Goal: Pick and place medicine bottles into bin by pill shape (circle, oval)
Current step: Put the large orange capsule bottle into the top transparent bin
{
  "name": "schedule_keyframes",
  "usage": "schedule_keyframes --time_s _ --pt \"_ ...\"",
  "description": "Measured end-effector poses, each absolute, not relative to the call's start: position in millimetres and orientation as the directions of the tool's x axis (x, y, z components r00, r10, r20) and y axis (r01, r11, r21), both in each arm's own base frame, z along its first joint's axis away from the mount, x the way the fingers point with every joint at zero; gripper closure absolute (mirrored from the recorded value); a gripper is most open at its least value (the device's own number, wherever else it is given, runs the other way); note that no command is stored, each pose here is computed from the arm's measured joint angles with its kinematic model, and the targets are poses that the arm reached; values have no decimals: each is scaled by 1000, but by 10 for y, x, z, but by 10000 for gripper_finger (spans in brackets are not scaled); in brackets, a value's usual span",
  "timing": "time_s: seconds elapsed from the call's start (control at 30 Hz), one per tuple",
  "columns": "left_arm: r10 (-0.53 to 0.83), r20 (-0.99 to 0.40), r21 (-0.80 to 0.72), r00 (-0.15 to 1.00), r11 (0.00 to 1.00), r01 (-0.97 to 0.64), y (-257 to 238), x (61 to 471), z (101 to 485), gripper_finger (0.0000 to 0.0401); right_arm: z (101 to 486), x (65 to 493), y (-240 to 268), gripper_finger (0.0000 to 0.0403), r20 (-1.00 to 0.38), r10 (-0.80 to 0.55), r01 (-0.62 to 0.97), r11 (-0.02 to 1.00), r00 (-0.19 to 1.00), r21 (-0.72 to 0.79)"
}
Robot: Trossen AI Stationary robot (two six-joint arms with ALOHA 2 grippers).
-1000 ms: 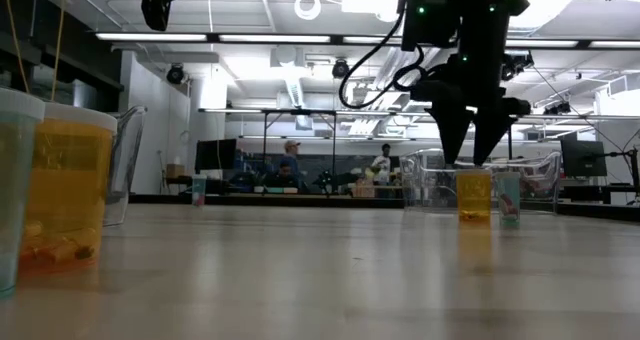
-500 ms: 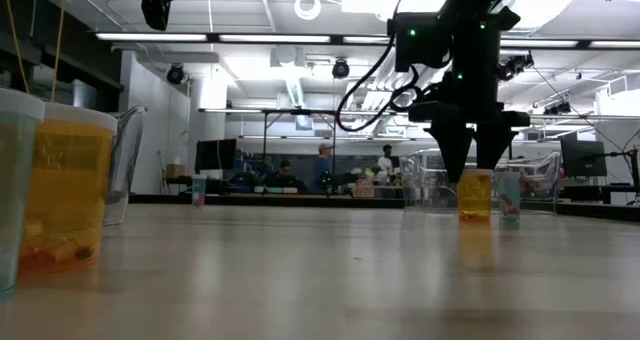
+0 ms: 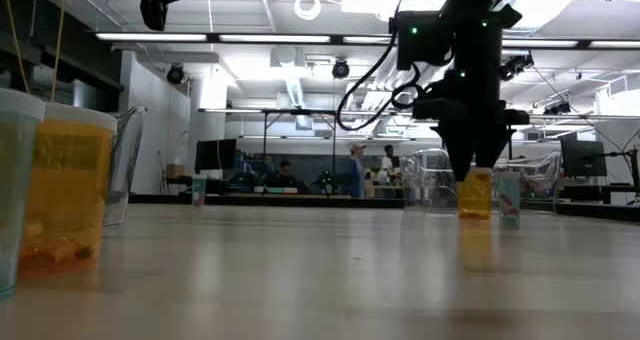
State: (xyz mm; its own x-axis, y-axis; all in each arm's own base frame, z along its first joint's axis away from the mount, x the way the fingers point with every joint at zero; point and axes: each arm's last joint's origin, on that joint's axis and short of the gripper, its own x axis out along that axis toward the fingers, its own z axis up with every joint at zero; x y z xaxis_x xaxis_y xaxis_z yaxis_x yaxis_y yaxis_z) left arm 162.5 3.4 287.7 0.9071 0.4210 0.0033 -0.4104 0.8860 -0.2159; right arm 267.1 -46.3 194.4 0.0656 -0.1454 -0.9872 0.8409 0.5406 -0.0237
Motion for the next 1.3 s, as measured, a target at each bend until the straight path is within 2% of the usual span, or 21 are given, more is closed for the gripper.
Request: schedule_keyframes --time_s 0.13,0.27,0.43,0.6,0.83,1.3 --pt "420 31 -247 907 882 -400 37 1568 2920 338 2154 2585 -434 212 -977 -157 835 550 146 36" --pt "410 72 -277 909 884 -376 39 1496 2979 338 2497 2532 -328 212 -906 -198 756 632 374 174" --pt "401 80 -321 913 877 -357 37 1485 2989 339 2954 2543 -182 212 -676 -218 539 784 704 309" --pt "337 47 -373 940 879 -296 12 1589 2933 339 3243 2599 -111 212 -447 -189 356 876 874 326" --pt "275 24 -379 961 892 -246 -17 1771 2859 339 3332 2636 -82 212 -362 -96 216 927 927 306" --pt "265 6 -423 964 874 -238 -23 1814 2826 339 3352 2623 -64 212 -353 -69 177 942 933 285"
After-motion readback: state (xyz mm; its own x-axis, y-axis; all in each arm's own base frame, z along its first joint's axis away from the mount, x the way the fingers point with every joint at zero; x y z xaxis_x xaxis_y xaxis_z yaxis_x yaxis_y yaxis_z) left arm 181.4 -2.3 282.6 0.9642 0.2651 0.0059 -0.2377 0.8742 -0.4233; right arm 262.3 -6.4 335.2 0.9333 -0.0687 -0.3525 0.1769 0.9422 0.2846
